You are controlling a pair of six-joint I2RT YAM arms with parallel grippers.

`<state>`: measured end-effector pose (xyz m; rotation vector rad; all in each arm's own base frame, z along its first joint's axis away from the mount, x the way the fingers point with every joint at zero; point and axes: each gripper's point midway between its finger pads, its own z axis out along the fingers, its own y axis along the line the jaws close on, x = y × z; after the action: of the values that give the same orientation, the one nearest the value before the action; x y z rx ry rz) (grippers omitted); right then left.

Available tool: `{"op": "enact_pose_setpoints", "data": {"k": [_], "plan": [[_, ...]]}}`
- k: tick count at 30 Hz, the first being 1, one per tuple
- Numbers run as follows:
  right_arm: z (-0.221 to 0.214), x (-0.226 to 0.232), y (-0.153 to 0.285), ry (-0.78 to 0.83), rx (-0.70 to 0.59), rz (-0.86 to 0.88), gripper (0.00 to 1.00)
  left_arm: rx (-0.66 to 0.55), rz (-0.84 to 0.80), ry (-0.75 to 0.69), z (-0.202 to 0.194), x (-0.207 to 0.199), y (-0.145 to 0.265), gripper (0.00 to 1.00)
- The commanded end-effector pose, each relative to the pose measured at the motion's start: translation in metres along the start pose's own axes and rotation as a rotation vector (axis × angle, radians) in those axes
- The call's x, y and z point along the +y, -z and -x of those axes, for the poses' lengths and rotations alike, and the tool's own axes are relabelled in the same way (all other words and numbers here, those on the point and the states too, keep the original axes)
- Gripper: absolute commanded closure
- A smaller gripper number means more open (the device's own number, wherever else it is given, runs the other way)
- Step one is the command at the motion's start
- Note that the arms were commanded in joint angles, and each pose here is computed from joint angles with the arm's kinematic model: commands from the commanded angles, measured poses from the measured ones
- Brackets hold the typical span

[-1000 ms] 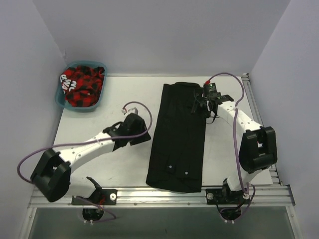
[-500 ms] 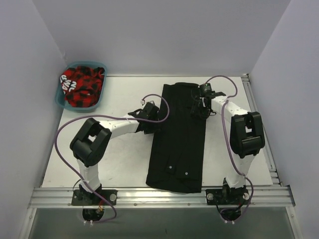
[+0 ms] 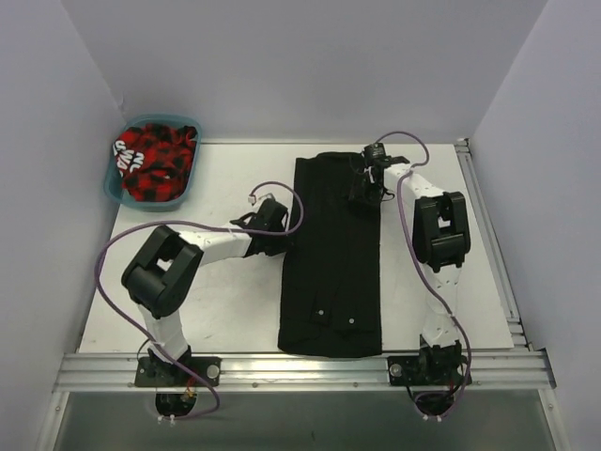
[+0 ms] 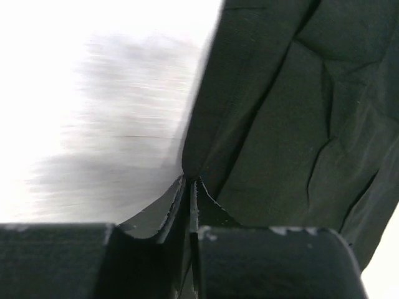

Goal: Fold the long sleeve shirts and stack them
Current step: Fold the shirt

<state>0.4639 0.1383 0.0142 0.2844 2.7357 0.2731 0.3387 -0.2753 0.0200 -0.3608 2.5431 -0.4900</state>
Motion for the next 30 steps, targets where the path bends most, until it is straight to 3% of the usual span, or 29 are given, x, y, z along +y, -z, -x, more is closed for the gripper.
{"op": "enact_pose_setpoints", "data": {"k": [1,5,8,12,16,23,24,30], "plan": [[0.006,0.016,-0.003,0.053,0.024,0.015,0.64,0.005,0.160,0.108,-0.005,0.064,-0.001,0.88],[0.023,0.026,0.008,0.063,-0.020,0.026,0.64,0.007,0.141,0.096,0.002,0.062,0.003,0.83],[0.030,0.029,0.038,0.059,-0.068,0.039,0.63,-0.012,0.095,0.077,0.011,0.049,0.012,0.69],[0.022,0.030,0.086,0.058,-0.124,0.067,0.59,-0.054,0.011,0.066,0.028,0.029,0.044,0.39],[-0.010,0.022,0.148,0.045,-0.192,0.087,0.48,-0.074,-0.042,0.026,0.028,0.020,0.087,0.23],[-0.143,-0.013,0.167,0.037,-0.089,0.062,0.51,0.038,-0.062,-0.096,-0.049,0.038,0.146,0.23],[-0.171,-0.024,0.158,0.039,-0.039,0.041,0.52,0.055,-0.070,-0.103,-0.062,0.042,0.148,0.23],[-0.239,-0.015,0.158,0.103,0.027,0.077,0.63,0.145,-0.052,-0.098,-0.121,0.062,0.147,0.33]]}}
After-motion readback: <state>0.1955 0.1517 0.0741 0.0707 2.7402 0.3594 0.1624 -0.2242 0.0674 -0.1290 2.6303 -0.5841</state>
